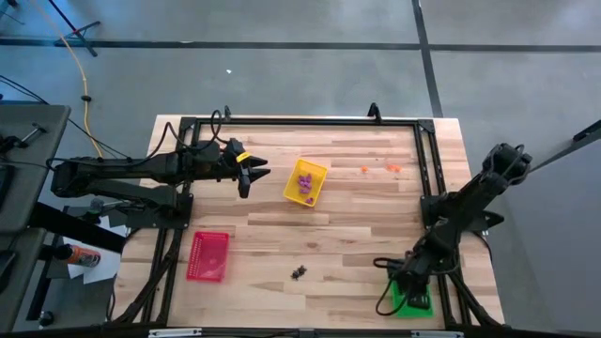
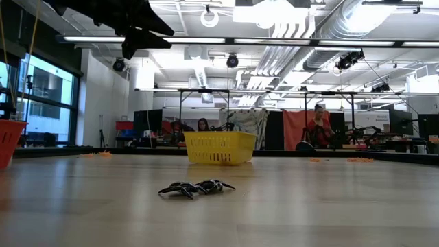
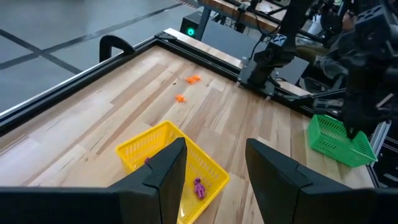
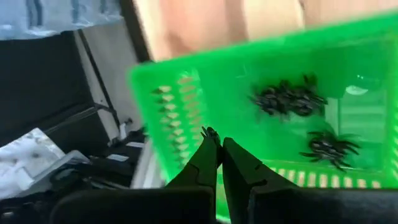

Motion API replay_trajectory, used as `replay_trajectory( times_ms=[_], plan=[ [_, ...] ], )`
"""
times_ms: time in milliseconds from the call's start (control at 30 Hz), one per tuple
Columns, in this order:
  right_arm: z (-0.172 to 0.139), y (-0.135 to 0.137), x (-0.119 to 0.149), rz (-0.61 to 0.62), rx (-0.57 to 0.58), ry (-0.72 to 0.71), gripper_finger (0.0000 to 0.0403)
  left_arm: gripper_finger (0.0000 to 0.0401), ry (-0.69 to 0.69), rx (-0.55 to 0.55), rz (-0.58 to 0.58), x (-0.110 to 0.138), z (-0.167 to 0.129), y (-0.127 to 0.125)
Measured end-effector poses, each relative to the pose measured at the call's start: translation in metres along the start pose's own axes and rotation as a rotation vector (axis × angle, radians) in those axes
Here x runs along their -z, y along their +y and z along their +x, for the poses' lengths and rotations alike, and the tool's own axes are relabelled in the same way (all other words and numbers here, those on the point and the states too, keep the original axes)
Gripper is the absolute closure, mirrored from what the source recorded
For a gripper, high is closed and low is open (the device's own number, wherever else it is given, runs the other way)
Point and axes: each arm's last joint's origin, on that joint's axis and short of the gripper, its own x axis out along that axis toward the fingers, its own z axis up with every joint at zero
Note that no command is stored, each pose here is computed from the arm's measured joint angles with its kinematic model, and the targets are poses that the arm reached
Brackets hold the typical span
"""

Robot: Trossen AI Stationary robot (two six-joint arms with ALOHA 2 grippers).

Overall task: Sort Halloween decoration
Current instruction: Put the top black spider toy into the green bin, then put the right black spider toy into the green bin

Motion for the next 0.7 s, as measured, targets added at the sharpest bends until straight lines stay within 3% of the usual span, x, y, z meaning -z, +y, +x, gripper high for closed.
replay_trajectory(
  times_ms=[133, 400, 700],
  plan=[
    [0.006, -0.013, 0.003, 0.008, 0.049, 0.012, 0.0402, 0.0245, -0.001, -0.001, 0.000, 0.000, 0.000, 0.000],
    [0.006, -0.014, 0.001, -0.114, 0.077, -0.052, 0.0386, 0.0245, -0.005, -0.012, 0.000, 0.000, 0.000, 0.001],
    [0.005, -0.013, 0.002, -0.072, 0.072, -0.037, 0.0285, 0.0245, -0.012, -0.034, 0.001, 0.000, 0.000, 0.001]
  ],
)
